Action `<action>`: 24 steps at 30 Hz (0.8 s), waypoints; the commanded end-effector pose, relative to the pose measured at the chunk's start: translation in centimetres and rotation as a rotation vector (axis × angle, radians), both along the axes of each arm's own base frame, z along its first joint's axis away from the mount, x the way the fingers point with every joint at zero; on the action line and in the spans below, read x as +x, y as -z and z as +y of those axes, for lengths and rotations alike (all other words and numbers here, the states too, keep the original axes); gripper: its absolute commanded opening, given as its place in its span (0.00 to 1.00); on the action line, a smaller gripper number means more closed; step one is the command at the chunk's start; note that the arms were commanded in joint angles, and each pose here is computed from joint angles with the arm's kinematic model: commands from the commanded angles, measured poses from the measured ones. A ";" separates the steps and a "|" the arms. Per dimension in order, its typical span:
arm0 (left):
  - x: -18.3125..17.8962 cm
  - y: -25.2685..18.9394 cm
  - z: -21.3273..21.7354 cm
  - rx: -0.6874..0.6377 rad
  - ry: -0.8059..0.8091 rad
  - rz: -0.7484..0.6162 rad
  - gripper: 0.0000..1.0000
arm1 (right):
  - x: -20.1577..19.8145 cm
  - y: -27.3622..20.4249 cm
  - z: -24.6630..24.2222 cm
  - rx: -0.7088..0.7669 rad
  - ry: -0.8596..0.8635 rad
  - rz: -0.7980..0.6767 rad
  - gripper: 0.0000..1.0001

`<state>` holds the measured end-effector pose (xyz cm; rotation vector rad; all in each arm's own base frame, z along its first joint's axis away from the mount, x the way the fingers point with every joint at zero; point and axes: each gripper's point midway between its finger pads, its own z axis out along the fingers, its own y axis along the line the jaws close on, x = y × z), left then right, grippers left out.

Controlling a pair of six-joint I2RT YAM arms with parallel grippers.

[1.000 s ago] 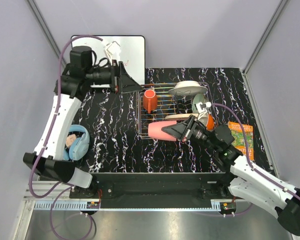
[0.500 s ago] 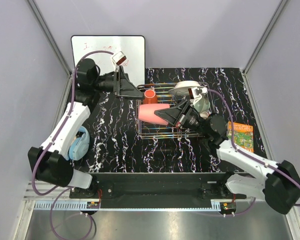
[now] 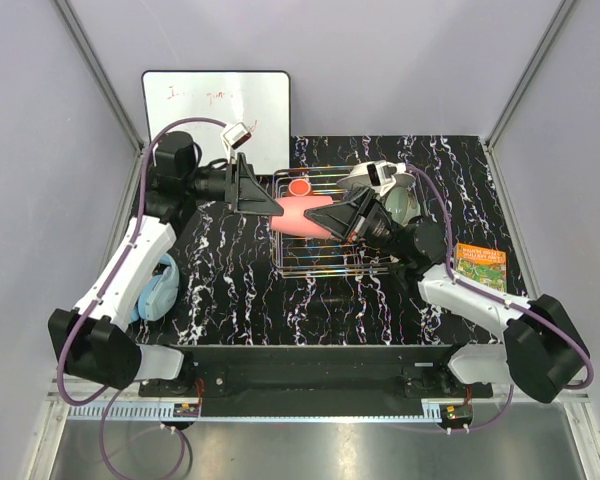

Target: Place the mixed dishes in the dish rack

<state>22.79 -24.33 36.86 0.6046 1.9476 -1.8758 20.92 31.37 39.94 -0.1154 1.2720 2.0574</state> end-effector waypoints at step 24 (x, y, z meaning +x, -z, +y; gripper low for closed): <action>-0.6 -1.6 -2.5 -0.020 -0.046 -0.133 0.68 | -0.5 -2.2 -0.4 0.078 -0.032 -0.073 0.00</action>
